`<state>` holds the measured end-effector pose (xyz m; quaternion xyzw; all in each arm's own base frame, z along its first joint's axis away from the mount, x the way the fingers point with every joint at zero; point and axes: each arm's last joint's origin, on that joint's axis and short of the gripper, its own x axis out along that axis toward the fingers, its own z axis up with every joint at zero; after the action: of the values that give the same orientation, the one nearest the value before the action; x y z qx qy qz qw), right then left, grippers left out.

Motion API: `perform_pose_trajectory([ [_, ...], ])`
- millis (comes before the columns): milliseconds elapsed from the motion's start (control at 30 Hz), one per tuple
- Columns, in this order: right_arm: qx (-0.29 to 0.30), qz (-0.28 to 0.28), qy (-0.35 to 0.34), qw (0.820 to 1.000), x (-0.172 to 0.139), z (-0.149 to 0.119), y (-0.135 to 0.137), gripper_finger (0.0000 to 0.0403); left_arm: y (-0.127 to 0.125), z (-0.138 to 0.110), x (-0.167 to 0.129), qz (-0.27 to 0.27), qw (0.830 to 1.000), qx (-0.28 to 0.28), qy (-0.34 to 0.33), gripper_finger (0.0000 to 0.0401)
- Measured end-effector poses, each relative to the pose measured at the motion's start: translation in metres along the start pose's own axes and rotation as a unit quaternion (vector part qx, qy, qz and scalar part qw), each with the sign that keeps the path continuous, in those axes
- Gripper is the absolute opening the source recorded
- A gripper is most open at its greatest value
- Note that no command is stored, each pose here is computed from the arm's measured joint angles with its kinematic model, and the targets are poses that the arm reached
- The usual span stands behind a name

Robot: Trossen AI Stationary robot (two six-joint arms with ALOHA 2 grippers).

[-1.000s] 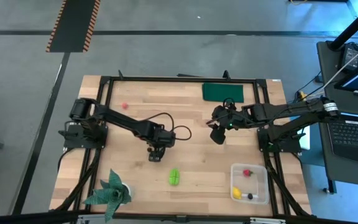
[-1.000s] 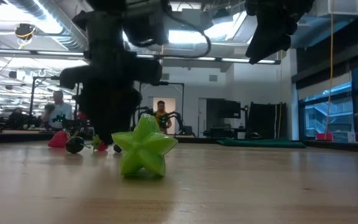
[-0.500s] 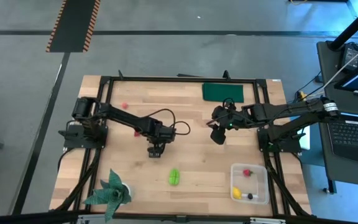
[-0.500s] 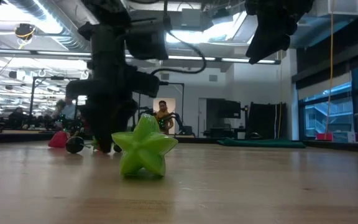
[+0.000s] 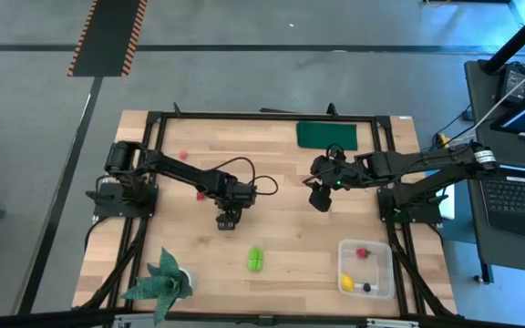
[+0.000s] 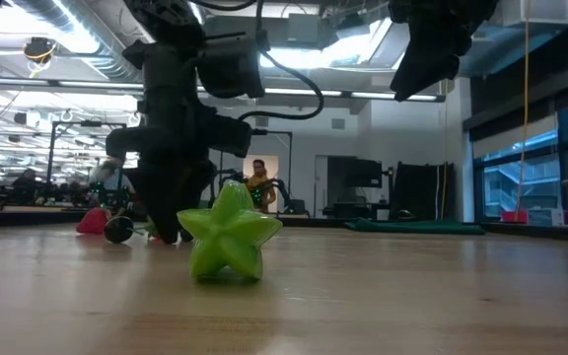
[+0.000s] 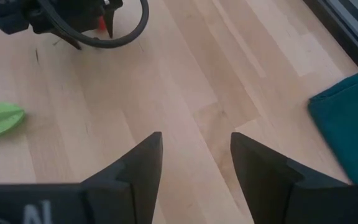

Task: Pick and placing Produce into tupperware
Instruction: Put the blueberry into the transparent bin

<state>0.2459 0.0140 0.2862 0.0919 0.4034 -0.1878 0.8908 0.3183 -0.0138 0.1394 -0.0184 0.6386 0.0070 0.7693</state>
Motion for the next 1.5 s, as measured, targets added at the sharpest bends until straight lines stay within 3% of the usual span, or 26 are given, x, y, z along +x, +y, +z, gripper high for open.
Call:
perform_pose_trajectory([
  [567,0.002,0.000,0.000,1.000,0.0000,0.0001,0.0000,0.0193,-0.0002,0.0016,0.0007,-0.002,1.000,0.002,-0.007,0.0245],
  [1500,0.004,0.000,0.000,1.000,0.0000,0.0001,0.0000,0.0193,-0.0002,0.0030,0.0009,0.010,1.000,0.004,-0.013,0.0147],
])
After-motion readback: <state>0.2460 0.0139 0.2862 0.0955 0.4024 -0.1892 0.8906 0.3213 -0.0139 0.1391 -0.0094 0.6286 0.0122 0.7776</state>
